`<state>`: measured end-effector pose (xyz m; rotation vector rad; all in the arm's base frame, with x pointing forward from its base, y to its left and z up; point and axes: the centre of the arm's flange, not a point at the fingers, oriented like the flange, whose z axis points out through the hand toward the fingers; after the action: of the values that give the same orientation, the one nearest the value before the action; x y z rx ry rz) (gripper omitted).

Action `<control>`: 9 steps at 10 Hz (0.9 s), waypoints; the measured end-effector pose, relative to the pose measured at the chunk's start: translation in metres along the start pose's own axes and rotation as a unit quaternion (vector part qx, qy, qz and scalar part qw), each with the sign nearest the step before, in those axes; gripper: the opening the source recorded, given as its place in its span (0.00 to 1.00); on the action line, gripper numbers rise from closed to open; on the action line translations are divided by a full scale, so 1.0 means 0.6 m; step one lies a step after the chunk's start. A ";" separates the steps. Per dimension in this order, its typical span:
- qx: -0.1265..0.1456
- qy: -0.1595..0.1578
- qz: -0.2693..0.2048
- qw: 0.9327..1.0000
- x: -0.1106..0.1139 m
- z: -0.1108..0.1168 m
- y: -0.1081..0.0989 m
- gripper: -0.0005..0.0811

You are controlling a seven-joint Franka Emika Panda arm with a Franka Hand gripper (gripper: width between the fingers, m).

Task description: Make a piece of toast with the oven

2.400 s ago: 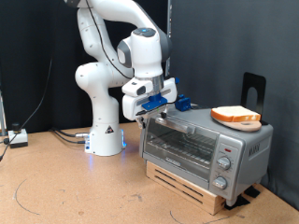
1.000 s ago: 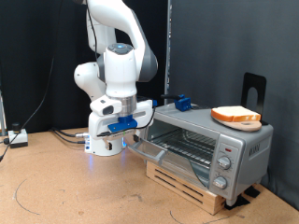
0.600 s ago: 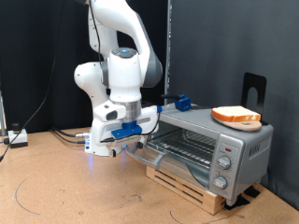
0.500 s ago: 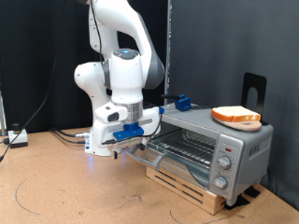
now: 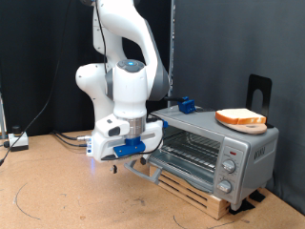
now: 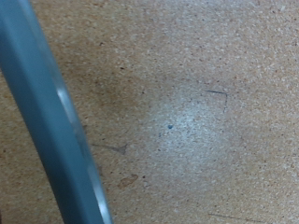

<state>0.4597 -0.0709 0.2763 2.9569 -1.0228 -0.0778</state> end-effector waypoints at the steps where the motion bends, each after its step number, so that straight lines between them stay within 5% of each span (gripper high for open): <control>1: -0.003 0.000 0.003 1.000 0.006 0.010 0.002 0.99; 9: -0.017 -0.025 0.055 0.998 0.045 0.131 0.023 0.99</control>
<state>0.4685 -0.0978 0.1968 2.8760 -1.1760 -0.1682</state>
